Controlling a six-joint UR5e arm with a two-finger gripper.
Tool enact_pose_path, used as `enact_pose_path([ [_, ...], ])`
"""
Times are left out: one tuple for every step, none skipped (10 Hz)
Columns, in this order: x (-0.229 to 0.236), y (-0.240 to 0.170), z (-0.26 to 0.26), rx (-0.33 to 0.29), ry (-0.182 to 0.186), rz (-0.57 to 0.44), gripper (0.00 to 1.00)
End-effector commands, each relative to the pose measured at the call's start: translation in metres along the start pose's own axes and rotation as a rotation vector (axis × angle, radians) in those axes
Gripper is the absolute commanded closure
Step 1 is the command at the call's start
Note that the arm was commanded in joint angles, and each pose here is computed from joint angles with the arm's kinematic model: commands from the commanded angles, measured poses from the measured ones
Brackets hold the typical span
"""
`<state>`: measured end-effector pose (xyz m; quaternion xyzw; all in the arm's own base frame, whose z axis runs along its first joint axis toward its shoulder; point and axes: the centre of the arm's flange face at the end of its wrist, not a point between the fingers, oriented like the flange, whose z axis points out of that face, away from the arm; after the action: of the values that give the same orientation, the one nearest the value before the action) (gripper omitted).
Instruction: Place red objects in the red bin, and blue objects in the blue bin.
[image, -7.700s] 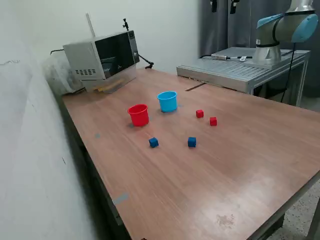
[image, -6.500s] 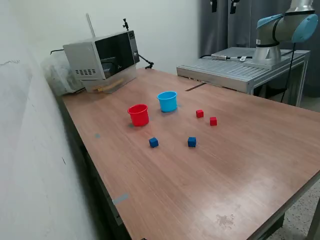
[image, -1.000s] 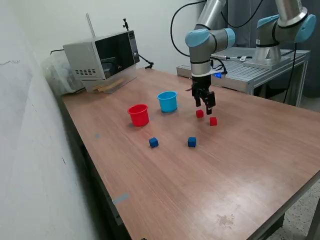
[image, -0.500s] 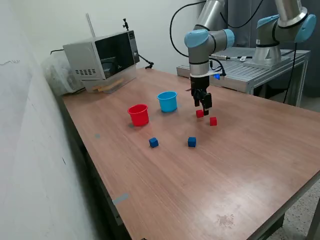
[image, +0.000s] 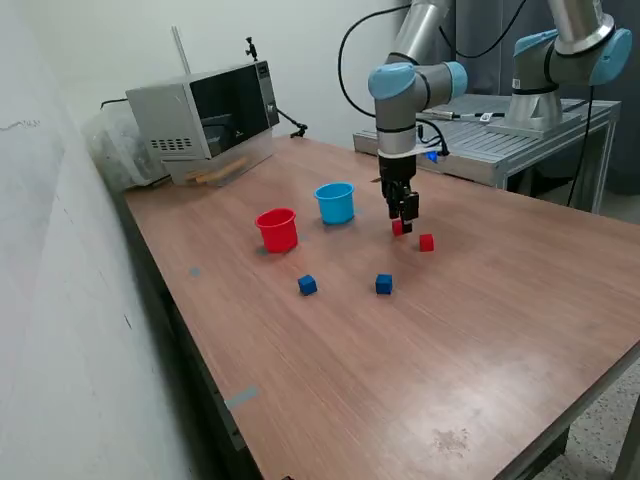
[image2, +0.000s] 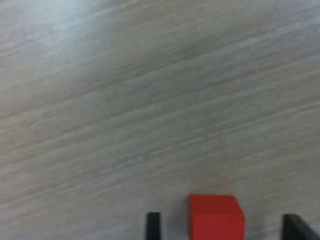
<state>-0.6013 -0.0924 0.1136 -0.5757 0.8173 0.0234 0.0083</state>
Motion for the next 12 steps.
enact_pose_path([
  [-0.003,0.001,0.001,-0.008,-0.019,0.008,1.0],
  [-0.005,0.002,0.002,-0.01,-0.027,0.01,1.0],
  [-0.006,0.003,0.001,-0.017,-0.045,0.01,1.0],
  [-0.007,0.003,0.001,-0.02,-0.056,0.008,1.0],
  [-0.007,0.005,-0.002,-0.026,-0.055,0.009,1.0],
  [-0.006,0.013,-0.013,-0.05,-0.052,0.009,1.0],
  [-0.006,0.028,-0.034,-0.104,-0.074,0.008,1.0],
  [-0.008,0.049,-0.056,-0.169,-0.118,0.011,1.0],
  [-0.009,0.069,-0.079,-0.231,-0.15,0.017,1.0],
  [-0.008,0.083,-0.1,-0.277,-0.152,0.026,1.0],
  [-0.012,0.095,-0.114,-0.307,-0.145,0.041,1.0],
  [-0.017,0.106,-0.124,-0.323,-0.142,0.056,1.0],
])
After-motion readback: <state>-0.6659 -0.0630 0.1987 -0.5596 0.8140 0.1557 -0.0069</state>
